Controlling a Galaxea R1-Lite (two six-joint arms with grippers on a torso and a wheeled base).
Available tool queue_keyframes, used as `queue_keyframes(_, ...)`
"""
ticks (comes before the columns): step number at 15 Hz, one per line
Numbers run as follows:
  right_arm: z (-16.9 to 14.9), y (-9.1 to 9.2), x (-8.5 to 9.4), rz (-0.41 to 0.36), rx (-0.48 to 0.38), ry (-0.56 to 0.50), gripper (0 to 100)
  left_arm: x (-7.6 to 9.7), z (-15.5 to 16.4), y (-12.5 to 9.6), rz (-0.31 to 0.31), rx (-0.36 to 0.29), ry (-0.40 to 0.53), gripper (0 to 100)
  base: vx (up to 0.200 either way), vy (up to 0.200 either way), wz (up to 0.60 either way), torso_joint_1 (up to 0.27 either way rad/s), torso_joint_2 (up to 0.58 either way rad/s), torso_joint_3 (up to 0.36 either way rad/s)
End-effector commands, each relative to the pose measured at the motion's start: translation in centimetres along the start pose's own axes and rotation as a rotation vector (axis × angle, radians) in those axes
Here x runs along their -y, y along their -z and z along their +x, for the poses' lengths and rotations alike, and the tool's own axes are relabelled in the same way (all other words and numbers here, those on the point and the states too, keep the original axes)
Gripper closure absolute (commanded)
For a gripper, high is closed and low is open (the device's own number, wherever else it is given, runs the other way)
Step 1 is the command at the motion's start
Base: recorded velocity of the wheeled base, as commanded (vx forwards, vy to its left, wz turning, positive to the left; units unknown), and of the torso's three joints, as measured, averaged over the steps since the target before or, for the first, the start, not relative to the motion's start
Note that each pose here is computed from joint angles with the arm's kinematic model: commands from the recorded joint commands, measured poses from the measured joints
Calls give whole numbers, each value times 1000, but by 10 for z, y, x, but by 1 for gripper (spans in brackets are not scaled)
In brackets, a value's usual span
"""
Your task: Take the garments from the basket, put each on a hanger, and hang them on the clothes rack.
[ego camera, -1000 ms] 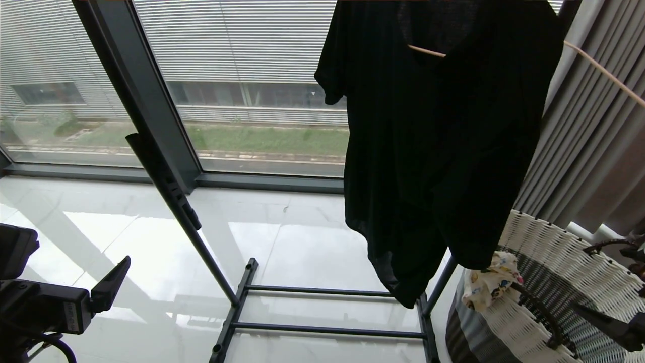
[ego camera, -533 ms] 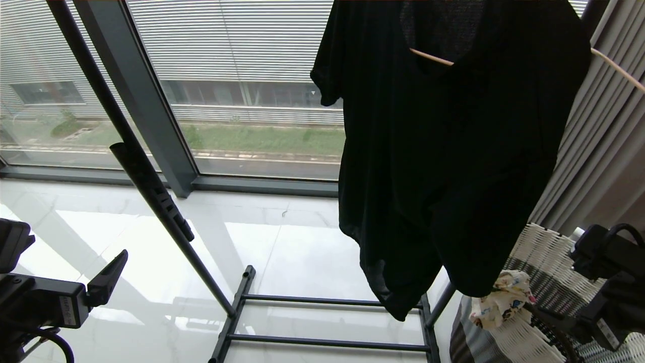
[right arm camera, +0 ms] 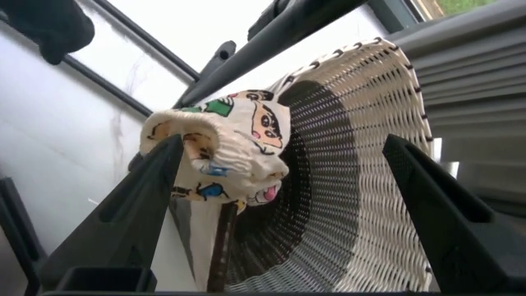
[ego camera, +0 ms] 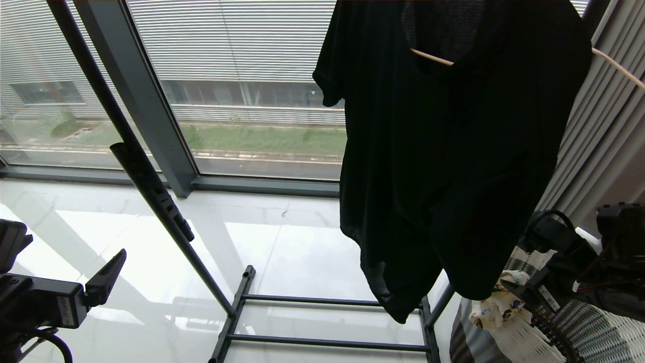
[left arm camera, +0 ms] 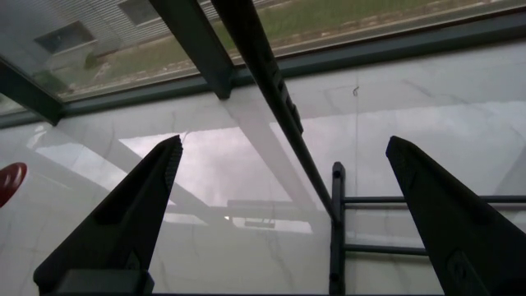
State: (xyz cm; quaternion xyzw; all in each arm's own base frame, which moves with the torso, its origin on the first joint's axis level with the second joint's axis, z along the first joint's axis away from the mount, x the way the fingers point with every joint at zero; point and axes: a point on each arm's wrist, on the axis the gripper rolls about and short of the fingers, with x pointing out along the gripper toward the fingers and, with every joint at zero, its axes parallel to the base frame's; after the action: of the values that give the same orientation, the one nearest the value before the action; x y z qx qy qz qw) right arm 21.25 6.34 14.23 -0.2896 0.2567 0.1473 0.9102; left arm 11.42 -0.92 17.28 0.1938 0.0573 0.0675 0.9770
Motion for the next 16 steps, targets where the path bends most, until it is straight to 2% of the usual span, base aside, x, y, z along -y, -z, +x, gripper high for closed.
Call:
queue_keyframes(1, 20, 3, 1, 5, -44, 1, 0, 0, 0, 0, 0, 0, -1, 0, 0, 0, 0, 0, 0, 0)
queue_keyframes(4, 27, 3, 6, 13, -69, 61, 0, 0, 0, 0, 2, -1, 0, 0, 0, 0, 0, 0, 0, 0)
queue_keyframes(10, 36, 5, 5, 18, -84, 62, 0, 0, 0, 1, 2, -2, 0, 0, 0, 0, 0, 0, 0, 0)
queue_keyframes(11, 40, 5, 5, 18, -78, 64, 100, 0, 0, 1, 2, -2, 0, 0, 0, 0, 0, 0, 0, 0)
queue_keyframes(16, 40, 5, 4, 15, -74, 63, 100, 0, -1, 0, -1, 4, -1, 0, 0, 0, 0, 0, 0, 0)
